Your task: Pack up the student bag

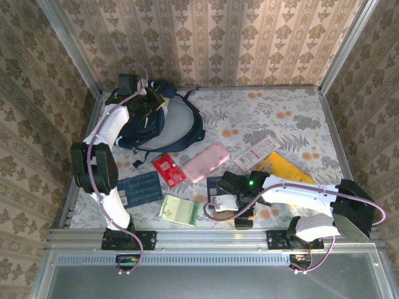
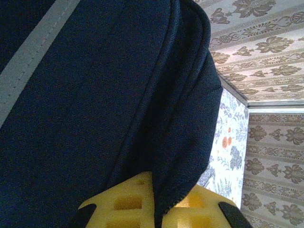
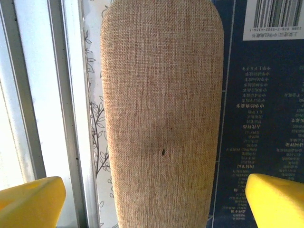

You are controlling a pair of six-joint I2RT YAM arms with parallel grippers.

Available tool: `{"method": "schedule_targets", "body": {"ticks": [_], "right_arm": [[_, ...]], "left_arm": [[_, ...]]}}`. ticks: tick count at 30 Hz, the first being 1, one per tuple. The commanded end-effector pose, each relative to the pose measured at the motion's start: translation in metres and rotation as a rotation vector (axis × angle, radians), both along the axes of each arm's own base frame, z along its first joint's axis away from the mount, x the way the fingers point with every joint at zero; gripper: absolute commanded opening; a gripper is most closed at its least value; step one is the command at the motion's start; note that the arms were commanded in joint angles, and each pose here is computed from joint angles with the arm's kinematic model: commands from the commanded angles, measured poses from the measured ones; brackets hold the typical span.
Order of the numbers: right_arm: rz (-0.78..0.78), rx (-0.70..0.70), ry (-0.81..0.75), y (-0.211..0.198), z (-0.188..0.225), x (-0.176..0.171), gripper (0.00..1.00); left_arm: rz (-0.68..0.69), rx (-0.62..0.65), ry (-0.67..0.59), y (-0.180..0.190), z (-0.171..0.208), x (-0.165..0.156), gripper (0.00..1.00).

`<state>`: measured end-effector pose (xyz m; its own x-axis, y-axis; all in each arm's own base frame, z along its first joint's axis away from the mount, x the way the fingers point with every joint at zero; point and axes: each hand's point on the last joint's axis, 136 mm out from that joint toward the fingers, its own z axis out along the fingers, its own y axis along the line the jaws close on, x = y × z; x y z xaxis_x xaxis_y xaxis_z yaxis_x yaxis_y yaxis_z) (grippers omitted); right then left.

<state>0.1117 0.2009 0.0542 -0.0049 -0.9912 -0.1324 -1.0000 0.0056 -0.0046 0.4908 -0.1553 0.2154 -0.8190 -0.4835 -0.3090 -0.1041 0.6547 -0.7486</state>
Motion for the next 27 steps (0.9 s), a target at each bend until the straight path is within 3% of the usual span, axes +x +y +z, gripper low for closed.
{"method": "schedule_targets", "body": {"ticks": [1, 11, 20, 25, 27], "right_arm": [[0.014, 0.012, 0.003, 0.006, -0.007, 0.002, 0.99], [0.009, -0.031, 0.019, 0.014, -0.03, 0.003, 0.97], [-0.015, -0.018, 0.001, 0.017, -0.023, 0.008, 0.57], [-0.03, 0.027, -0.032, 0.018, -0.008, 0.012, 0.49], [-0.05, 0.114, -0.066, 0.026, 0.014, 0.018, 0.49]], "left_arm": [[0.029, -0.035, -0.038, 0.008, 0.021, 0.0, 0.0], [0.033, -0.05, -0.035, 0.012, 0.021, 0.001, 0.0], [0.023, -0.044, -0.046, 0.01, 0.022, 0.002, 0.0], [0.004, -0.026, -0.058, 0.007, 0.023, 0.001, 0.0], [-0.009, -0.013, -0.067, 0.004, 0.024, 0.0, 0.0]]}}
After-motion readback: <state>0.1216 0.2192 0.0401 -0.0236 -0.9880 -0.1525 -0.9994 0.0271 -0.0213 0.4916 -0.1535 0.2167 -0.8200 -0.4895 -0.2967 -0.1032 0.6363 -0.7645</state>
